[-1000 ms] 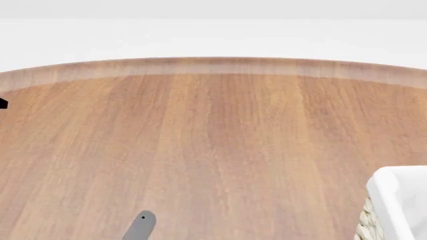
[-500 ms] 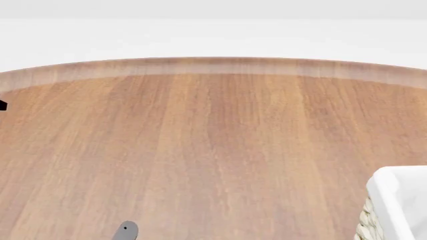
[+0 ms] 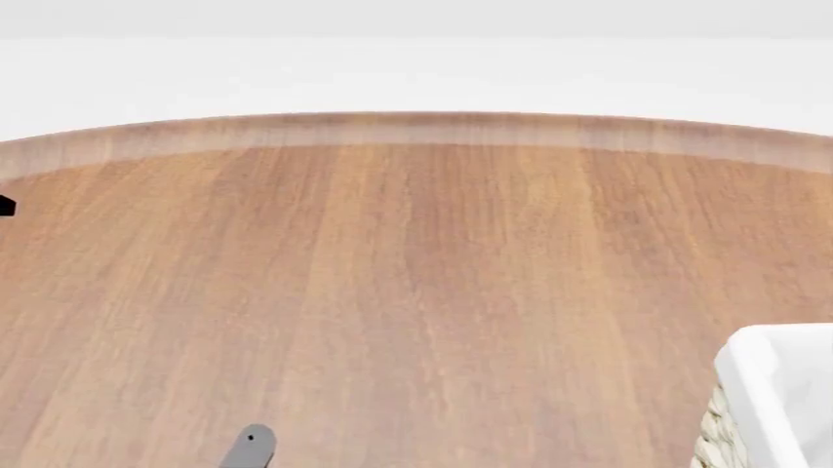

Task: Pick the milk and place it in the basket.

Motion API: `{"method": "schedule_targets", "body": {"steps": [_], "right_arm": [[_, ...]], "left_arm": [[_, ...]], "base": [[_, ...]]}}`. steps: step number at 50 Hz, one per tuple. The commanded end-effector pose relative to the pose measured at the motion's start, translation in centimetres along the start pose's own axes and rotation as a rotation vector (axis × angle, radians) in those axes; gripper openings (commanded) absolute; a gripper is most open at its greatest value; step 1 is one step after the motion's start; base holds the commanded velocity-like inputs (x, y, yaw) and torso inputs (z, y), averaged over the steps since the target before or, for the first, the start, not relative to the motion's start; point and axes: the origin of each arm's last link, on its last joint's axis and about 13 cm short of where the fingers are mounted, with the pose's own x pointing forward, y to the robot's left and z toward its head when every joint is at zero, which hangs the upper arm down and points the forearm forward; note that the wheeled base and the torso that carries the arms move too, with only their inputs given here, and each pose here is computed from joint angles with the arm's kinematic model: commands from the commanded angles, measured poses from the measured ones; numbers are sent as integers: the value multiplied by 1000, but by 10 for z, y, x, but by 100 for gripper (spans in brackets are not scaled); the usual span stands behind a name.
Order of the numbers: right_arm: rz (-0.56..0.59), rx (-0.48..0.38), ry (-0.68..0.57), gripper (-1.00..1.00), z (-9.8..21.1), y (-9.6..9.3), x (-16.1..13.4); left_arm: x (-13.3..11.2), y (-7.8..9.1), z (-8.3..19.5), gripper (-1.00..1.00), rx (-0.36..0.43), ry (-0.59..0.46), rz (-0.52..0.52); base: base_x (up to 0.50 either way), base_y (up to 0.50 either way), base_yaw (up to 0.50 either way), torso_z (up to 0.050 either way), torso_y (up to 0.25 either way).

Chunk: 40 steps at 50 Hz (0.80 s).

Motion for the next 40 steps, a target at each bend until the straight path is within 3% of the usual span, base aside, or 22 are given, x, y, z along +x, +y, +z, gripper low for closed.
{"method": "schedule_targets", "body": {"steps": [1, 12, 40], "right_arm": [[-40, 0, -11, -100, 8, 0, -9], [-117, -10, -55, -100, 28, 3, -35], [-331, -156, -193, -100, 95, 14, -106]], "left_arm": [[0, 0, -1, 100, 0, 1, -1], [-1, 0, -1, 100, 2, 2, -1], [0, 1, -1, 100, 6, 5, 5]], "base": [[0, 0, 0, 0, 0], [0, 0, 0, 0, 0], [0, 0, 0, 0, 0]]}}
